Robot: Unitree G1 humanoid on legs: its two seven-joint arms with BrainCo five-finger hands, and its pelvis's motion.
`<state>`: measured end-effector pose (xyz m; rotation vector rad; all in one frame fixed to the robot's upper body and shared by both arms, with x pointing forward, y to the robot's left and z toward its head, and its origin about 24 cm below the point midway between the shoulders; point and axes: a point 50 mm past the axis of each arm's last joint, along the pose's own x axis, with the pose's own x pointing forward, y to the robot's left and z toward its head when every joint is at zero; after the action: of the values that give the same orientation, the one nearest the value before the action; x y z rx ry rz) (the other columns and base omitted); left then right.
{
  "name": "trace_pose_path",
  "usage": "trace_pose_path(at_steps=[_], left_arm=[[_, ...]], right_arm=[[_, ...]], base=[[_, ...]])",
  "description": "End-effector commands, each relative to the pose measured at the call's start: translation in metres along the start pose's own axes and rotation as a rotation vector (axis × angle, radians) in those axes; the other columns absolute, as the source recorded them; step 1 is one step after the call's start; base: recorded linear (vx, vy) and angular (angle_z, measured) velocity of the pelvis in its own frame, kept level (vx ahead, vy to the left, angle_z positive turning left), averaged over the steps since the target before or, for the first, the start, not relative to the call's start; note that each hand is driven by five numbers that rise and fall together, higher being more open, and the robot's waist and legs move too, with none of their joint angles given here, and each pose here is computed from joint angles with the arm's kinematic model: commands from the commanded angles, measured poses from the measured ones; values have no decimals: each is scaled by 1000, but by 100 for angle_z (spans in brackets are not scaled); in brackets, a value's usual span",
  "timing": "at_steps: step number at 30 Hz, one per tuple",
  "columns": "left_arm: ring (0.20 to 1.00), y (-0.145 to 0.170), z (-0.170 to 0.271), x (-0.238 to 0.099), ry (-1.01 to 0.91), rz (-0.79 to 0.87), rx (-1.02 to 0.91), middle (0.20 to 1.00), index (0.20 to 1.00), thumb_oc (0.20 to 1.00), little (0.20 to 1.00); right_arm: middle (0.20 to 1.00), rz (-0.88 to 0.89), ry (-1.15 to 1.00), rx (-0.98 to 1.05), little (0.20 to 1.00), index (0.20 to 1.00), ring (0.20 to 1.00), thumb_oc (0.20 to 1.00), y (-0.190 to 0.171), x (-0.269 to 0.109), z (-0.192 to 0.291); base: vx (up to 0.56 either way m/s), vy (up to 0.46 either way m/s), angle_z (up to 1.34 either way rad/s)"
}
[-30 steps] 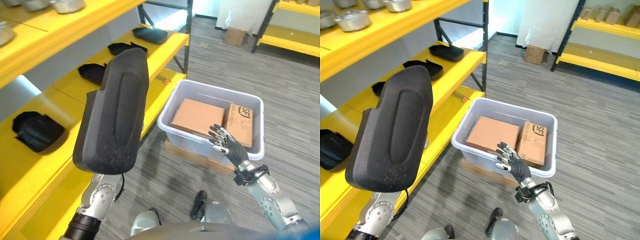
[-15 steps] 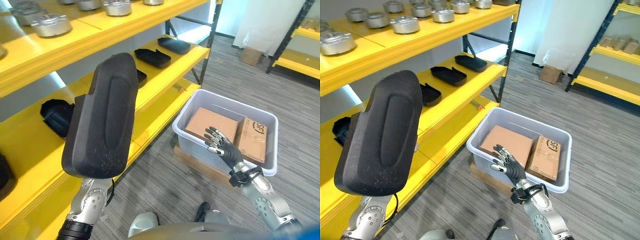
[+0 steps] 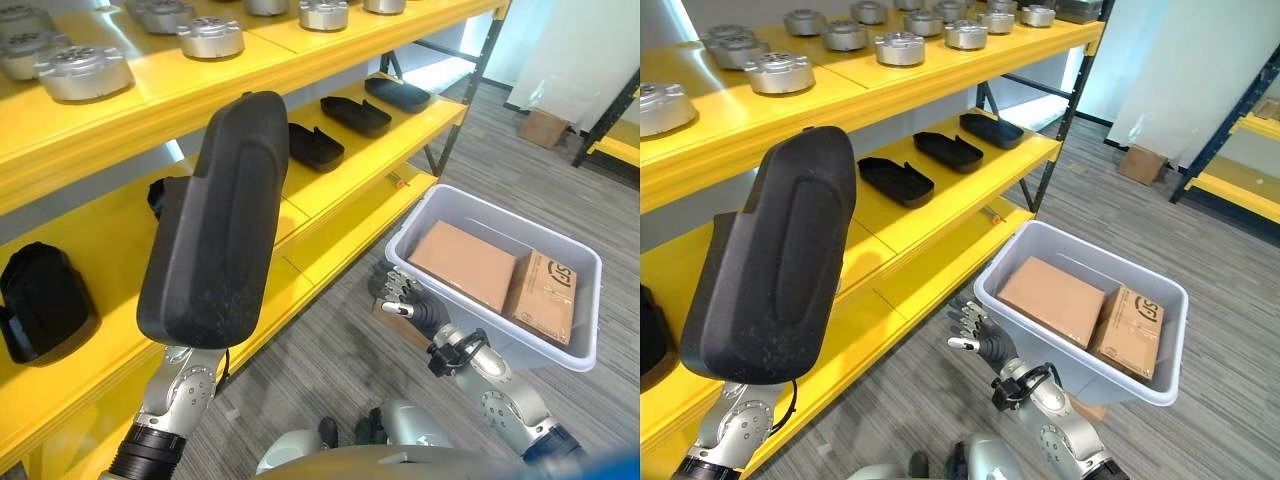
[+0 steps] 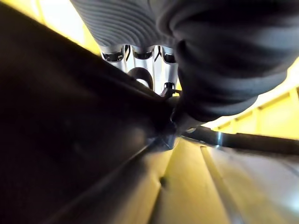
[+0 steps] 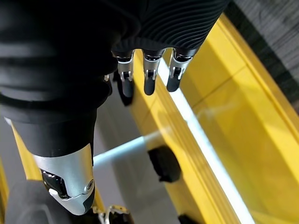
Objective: Move parts from the plastic box to the shelf.
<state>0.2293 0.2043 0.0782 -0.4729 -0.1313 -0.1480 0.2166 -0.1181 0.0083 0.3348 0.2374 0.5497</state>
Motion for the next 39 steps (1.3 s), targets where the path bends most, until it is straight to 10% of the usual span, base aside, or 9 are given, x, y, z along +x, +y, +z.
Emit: trace_pose_path(at_steps=[1,39], left_arm=[[200,-17,34,0,-172,-102,1,200,200,200,200],[200,-15,48,14,-238,-81,16,200,200,200,200]], right_arm=[[1000,53,-83,-42,1000,1000,1000,1000,2,8,21],[1000,-144,-127,28,1000,1000,1000,1000,-24,-10,18]], base=[[-119,-177,-15],[-29,156,43]])
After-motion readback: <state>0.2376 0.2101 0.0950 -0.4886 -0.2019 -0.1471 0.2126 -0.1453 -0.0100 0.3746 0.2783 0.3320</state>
